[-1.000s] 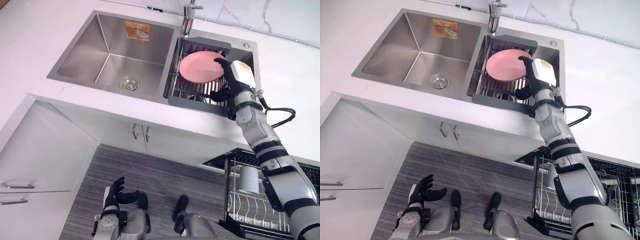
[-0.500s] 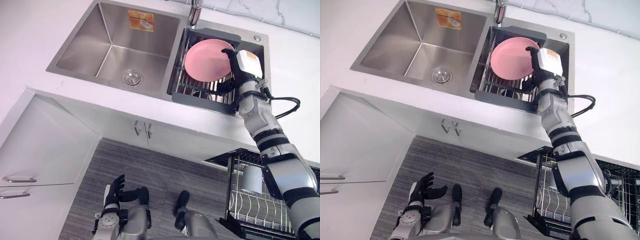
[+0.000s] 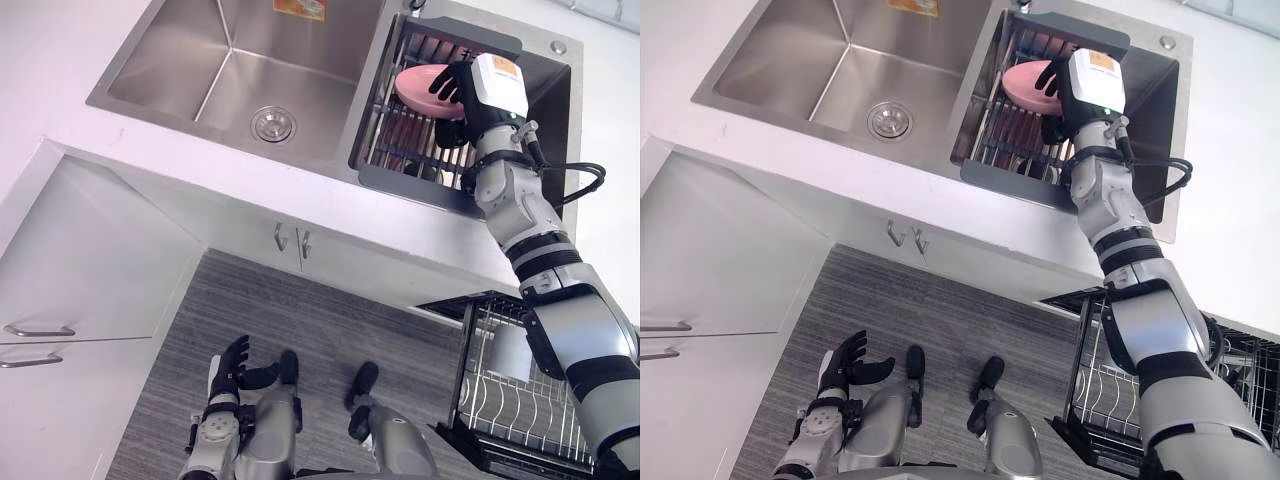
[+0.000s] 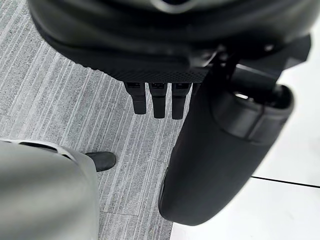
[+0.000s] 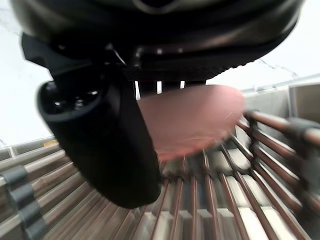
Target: Walk over to the sink, pick up the cup, carry it to the dishwasher, place the cup inside the dishwasher, then close the dishwasher door
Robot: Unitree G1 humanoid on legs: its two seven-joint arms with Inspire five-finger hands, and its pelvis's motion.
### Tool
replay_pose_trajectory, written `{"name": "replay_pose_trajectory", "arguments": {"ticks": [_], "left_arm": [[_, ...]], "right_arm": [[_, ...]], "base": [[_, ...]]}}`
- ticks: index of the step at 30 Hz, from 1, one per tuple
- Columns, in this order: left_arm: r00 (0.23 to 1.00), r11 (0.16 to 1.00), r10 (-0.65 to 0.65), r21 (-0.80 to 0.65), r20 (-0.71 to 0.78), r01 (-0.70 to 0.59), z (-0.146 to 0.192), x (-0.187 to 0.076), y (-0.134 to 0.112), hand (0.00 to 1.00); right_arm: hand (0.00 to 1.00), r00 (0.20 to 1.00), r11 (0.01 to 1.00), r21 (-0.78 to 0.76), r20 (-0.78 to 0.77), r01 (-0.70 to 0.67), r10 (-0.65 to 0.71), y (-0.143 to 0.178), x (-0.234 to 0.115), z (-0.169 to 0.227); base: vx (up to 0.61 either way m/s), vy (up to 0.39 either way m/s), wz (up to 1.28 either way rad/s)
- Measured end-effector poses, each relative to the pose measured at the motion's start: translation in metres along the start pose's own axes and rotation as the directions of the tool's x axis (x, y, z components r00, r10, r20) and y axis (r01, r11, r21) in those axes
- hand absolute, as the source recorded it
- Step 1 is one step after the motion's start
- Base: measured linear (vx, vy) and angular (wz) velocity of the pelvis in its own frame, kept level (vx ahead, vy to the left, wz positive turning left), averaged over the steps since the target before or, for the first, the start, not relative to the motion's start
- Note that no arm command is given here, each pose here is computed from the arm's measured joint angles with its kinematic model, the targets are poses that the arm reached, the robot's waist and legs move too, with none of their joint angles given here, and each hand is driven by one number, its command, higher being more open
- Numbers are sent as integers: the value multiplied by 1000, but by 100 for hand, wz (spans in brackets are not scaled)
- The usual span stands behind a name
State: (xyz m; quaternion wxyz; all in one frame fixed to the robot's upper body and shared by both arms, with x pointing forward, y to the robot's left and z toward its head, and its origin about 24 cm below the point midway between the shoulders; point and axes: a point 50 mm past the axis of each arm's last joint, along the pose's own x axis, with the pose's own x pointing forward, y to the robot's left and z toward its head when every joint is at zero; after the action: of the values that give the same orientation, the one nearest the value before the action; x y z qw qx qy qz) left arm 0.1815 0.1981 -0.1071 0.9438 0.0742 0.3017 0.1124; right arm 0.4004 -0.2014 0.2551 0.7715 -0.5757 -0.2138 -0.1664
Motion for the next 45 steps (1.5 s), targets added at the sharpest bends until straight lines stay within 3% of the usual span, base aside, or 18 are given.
{"name": "replay_pose_trajectory", "arguments": {"ticks": [11, 14, 19, 29, 34, 45], "left_arm": [[1000, 1000, 1, 9, -12, -1, -3, -1, 1, 90], [1000, 1000, -2, 18, -30, 2, -9, -3, 3, 90], [998, 999, 9, 38, -68, -6, -19, -5, 9, 90], [982, 997, 4, 72, -187, 9, -51, -22, 10, 90], [970, 997, -17, 69, -244, 35, -66, -31, 1, 90], [970, 996, -56, 58, -238, 72, -66, -35, -12, 90]], "right_arm": [[30, 984, 999, -20, 172, 49, -45, -10, -21, 15], [30, 960, 997, 19, 269, 79, -81, -12, -46, 24], [30, 944, 991, 76, 303, 112, -130, -17, -81, 20], [30, 972, 968, 150, 90, 203, -218, -26, -155, -21], [30, 984, 977, 125, -71, 173, -166, -17, -197, -47], [30, 913, 985, 149, -407, 89, -21, 15, -233, -101]], "base": [[7, 19, -8], [17, 8, -16], [40, 3, -22], [32, 10, -33], [-32, 11, -49], [-17, 4, -61]]}}
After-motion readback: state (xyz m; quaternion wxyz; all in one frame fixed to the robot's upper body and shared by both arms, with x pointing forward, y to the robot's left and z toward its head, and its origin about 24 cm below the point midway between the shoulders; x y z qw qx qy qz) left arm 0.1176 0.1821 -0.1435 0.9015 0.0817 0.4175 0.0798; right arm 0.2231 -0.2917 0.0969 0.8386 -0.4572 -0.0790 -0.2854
